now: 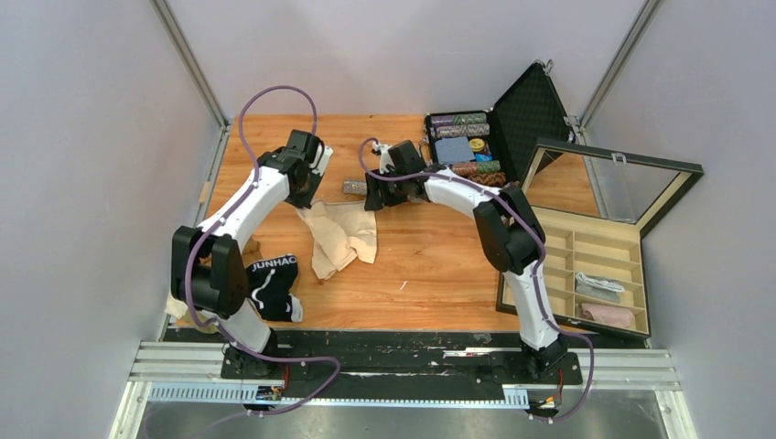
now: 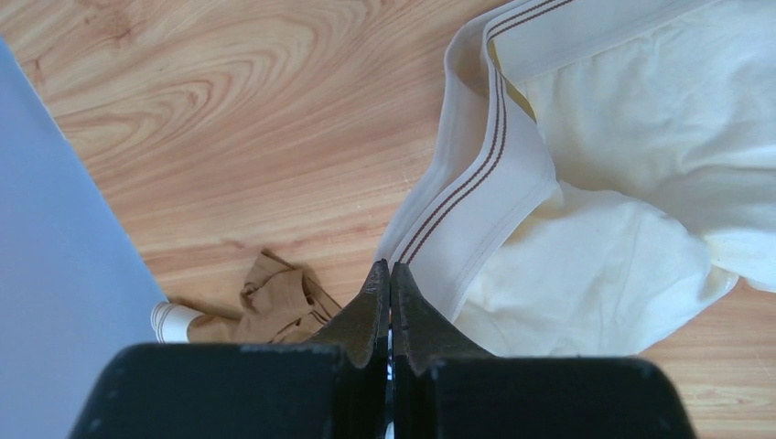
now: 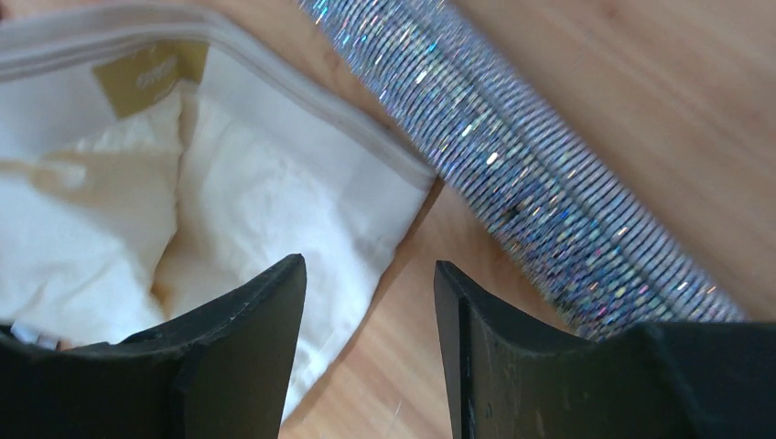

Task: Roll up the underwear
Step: Flatten out the underwear at the center of the board.

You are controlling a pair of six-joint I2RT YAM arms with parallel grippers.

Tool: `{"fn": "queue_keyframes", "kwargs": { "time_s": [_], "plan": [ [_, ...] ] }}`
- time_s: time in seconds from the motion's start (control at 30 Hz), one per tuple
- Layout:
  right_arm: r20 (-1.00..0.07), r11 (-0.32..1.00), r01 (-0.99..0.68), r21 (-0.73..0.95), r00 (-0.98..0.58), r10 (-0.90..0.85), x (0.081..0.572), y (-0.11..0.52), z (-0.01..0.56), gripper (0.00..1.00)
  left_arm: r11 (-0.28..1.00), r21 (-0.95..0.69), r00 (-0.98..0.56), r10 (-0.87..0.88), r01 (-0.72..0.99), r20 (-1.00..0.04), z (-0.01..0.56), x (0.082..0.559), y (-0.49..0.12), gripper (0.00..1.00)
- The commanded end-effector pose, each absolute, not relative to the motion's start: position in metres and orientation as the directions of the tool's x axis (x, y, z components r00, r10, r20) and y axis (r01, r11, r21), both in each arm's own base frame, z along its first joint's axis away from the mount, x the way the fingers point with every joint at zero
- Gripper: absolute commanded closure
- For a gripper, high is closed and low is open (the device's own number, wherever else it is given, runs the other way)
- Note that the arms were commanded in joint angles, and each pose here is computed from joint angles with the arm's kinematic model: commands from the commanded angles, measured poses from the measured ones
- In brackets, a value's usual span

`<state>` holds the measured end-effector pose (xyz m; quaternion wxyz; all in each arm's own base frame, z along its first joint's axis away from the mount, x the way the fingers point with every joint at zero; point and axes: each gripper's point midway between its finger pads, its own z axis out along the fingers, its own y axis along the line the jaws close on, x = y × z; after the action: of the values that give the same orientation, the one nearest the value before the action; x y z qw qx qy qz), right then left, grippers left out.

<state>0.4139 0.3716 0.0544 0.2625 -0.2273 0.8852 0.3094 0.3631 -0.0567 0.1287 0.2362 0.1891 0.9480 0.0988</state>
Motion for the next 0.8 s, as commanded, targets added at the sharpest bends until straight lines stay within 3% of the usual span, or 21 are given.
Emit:
{"fn": "queue_keyframes", "kwargs": {
  "time_s": [0.0, 0.23, 0.77],
  "plan": [
    [-0.676, 0.79, -0.503, 0.351, -0.719, -0.158, 0.459, 0.376, 0.059, 0.45, 0.914, 0.265, -0.79, 0.401, 0.308, -0.464, 0.154, 0.361, -0.058, 1.0],
    [-0.68, 0.841, -0.466, 0.274, -0.712, -0.174, 0.471, 0.377, 0.032, 0.46, 0.927, 0.212, -0.802, 0.374, 0.308, -0.466, 0.153, 0.348, -0.063, 1.0],
    [-0.612, 0.788, -0.536, 0.303, -0.743, -0.27, 0.421, 0.394, 0.004, 0.61, 0.937, 0.201, -0.804, 0.35, 0.287, -0.481, 0.151, 0.34, -0.06, 1.0]
  ]
}}
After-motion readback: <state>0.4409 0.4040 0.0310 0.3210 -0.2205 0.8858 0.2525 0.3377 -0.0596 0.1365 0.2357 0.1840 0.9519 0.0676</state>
